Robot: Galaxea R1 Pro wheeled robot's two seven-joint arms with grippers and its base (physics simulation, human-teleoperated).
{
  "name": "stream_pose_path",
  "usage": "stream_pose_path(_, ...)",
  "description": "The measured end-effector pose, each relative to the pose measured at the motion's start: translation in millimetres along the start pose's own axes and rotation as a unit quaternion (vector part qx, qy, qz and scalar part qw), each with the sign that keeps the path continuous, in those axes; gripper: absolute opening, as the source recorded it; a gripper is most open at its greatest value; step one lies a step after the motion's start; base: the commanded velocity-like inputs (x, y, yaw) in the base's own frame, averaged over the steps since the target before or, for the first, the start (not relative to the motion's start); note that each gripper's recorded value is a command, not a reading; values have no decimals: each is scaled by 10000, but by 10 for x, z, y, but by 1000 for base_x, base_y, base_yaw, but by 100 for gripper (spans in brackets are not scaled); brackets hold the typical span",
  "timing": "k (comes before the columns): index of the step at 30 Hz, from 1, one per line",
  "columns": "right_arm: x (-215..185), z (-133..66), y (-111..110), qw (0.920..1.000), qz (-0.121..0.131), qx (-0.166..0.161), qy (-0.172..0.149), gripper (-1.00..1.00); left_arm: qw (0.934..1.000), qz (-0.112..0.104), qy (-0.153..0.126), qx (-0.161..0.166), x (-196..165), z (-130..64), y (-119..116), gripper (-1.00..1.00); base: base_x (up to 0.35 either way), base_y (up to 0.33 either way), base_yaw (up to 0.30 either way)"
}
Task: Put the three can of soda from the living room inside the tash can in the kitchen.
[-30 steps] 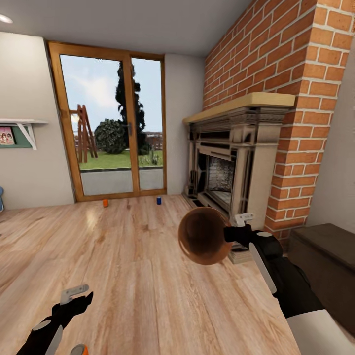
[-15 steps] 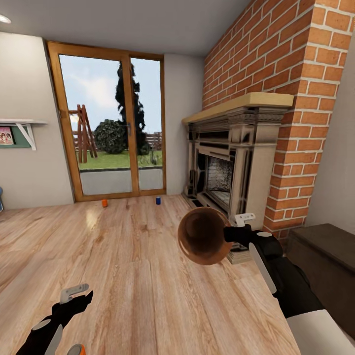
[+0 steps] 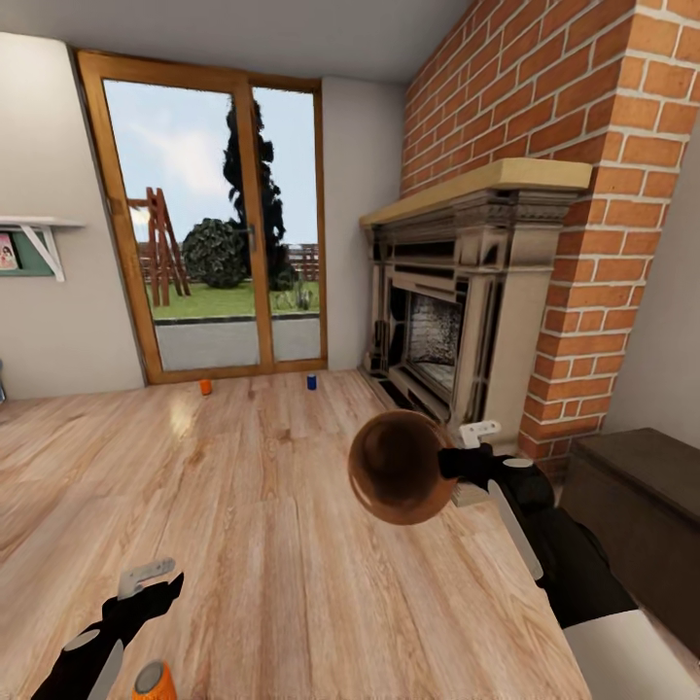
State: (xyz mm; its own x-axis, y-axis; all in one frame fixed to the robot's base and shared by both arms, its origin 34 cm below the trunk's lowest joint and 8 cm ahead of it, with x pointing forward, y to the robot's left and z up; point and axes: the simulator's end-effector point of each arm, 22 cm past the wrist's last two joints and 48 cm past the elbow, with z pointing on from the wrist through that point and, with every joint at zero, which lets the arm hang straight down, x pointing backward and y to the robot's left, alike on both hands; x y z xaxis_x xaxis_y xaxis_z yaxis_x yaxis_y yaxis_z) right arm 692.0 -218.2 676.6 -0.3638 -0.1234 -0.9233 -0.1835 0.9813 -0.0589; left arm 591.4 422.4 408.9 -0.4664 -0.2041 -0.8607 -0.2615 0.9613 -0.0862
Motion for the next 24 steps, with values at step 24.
stream_pose_path(24,539,368,39,9988,15,-60,494,-100,9987,89,499,-100,530,158,85,100,0,0,0)
